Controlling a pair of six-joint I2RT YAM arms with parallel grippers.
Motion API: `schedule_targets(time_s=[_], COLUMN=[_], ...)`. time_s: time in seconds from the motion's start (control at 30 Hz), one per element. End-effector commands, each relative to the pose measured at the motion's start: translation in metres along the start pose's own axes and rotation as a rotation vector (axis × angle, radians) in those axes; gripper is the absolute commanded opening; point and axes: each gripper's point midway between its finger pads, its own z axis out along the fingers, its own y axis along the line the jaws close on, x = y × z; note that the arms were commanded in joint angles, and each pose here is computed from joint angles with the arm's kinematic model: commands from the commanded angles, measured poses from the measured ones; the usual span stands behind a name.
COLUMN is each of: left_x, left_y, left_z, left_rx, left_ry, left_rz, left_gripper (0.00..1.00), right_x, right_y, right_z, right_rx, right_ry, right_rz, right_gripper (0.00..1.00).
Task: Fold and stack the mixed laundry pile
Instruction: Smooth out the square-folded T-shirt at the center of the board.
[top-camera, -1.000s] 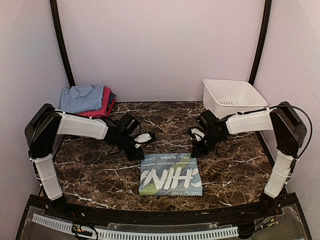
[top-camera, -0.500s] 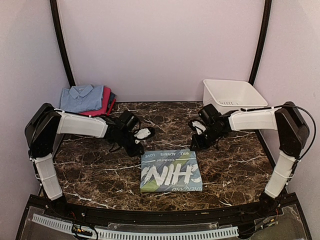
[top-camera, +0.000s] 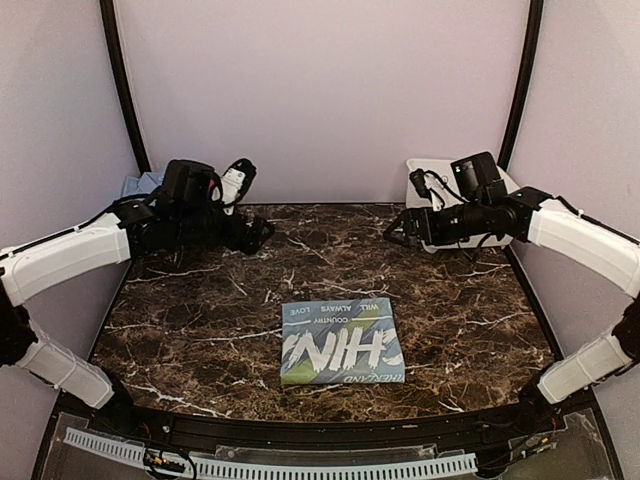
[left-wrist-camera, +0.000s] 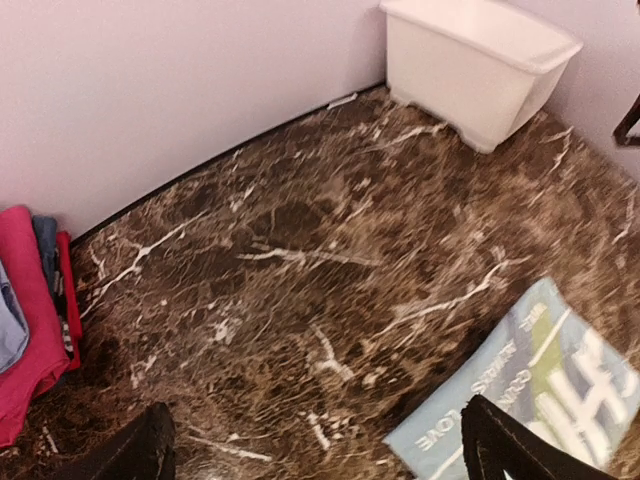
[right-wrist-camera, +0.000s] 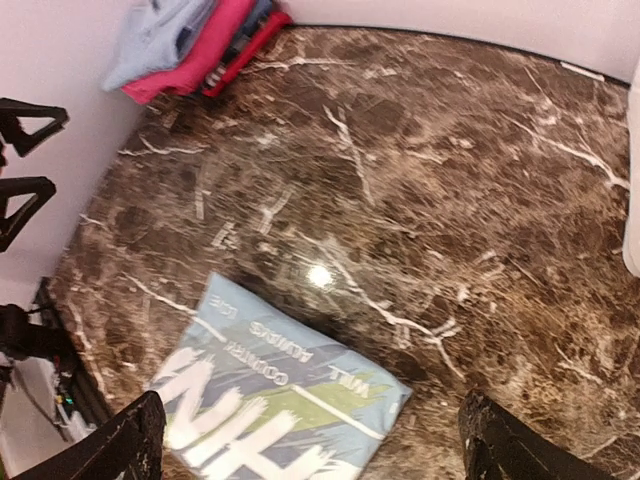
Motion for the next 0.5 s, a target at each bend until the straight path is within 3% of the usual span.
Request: schedule_targets(time_s=[0.0, 0.13, 0.33, 0.37, 0.4, 0.47], left_x=[0.014, 0.041, 0.094, 0.088, 0.106, 0.118], left_y=[-0.063, -0.135, -0.244, -0.253, -0.263, -0.276], left_z=[-0.037, -0.069, -0.1, -0.101, -0.097, -0.092], left_rx=[0.371, 0.615, 0.876, 0.923, 0.95, 0.999], left_ry=[0.09, 0.126, 0.335, 0.308, 0.384, 0.414], left_rz=[-0.237, -0.322, -0.378, -0.398, -0.437, -0.449], left_gripper=[0.99, 0.99, 0.99, 0.99, 0.99, 0.99], right_x=[0.016, 0.062, 0.127, 0.136, 0.142, 0.151], right_y=[0.058, 0.091, 0.136, 0.138, 0.141, 0.148], right_z=[-0.033, -0.04, -0.036, -0.032, -0.029, -0.022], right_rx=[-0.308, -0.444, -0.576, -0.588, -0.601, -0.628], right_ry=[0.018, 0.113, 0.246, 0.266, 0.277, 0.289], right_rz=[0.046, 0.11, 0.196, 0.216, 0.23, 0.257], right_gripper=[0.99, 0.98, 0.99, 0.99, 0.99, 0.99])
